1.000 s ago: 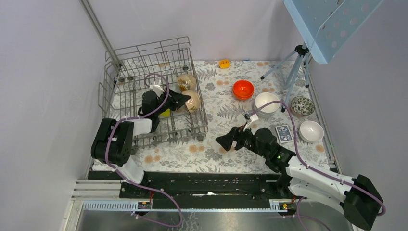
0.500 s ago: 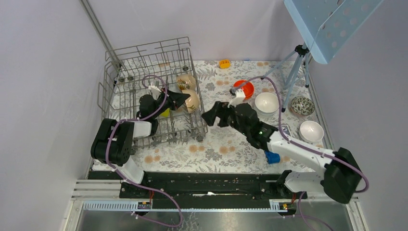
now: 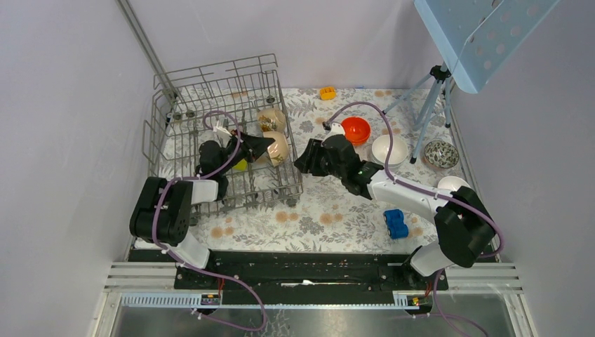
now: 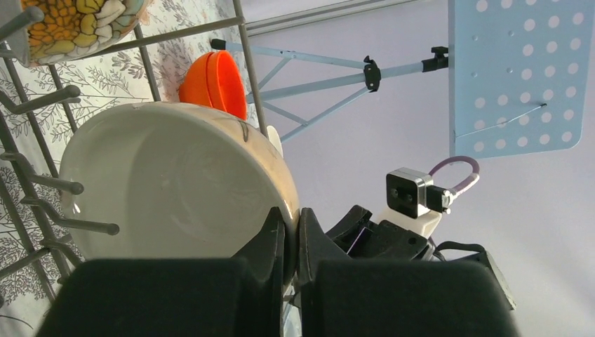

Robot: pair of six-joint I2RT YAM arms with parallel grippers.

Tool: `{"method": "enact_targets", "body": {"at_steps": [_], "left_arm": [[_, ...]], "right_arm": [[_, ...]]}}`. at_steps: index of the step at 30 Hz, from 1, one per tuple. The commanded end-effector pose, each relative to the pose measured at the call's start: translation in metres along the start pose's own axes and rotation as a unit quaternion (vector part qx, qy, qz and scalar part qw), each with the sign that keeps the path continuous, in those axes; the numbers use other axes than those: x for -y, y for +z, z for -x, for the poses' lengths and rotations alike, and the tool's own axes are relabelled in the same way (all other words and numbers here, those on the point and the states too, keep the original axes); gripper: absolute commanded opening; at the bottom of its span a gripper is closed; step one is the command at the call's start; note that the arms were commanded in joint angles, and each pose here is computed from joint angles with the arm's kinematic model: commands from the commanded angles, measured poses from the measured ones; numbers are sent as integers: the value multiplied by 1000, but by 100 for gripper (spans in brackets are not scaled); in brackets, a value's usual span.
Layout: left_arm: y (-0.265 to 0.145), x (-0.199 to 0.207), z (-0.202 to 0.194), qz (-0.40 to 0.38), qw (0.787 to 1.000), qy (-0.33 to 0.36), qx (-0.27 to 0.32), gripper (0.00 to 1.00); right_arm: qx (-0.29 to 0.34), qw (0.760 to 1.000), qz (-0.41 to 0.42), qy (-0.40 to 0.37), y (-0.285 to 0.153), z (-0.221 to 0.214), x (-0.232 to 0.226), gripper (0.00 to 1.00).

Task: Unload the bowls from the dish rack
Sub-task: Pick up the bowl from the dish rack.

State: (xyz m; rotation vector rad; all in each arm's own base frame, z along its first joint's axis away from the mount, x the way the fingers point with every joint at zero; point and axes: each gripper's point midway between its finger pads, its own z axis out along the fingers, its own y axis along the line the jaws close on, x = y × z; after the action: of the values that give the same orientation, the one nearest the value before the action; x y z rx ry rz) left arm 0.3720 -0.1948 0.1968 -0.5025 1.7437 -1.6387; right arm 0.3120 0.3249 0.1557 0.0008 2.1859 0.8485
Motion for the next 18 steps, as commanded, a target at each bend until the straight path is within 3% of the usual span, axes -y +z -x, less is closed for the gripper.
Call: {"method": "enact_targets", "body": {"at_steps": [1, 4, 9, 18], "left_arm": [[-11, 40, 15, -63, 996, 54, 27, 0], [-13, 44, 16, -68, 996, 56, 27, 0], [-16, 64, 17, -88, 994, 64, 25, 0], [-23, 112, 19, -125, 988, 91, 26, 0]], "right_arm": [[3, 1000, -18, 14, 6, 9, 9, 48], [-4, 999, -28, 20, 9, 7, 17, 41], [-5, 999, -29, 28, 8, 6, 23, 39], [-10, 1000, 0, 24, 3, 11, 11, 52]]}}
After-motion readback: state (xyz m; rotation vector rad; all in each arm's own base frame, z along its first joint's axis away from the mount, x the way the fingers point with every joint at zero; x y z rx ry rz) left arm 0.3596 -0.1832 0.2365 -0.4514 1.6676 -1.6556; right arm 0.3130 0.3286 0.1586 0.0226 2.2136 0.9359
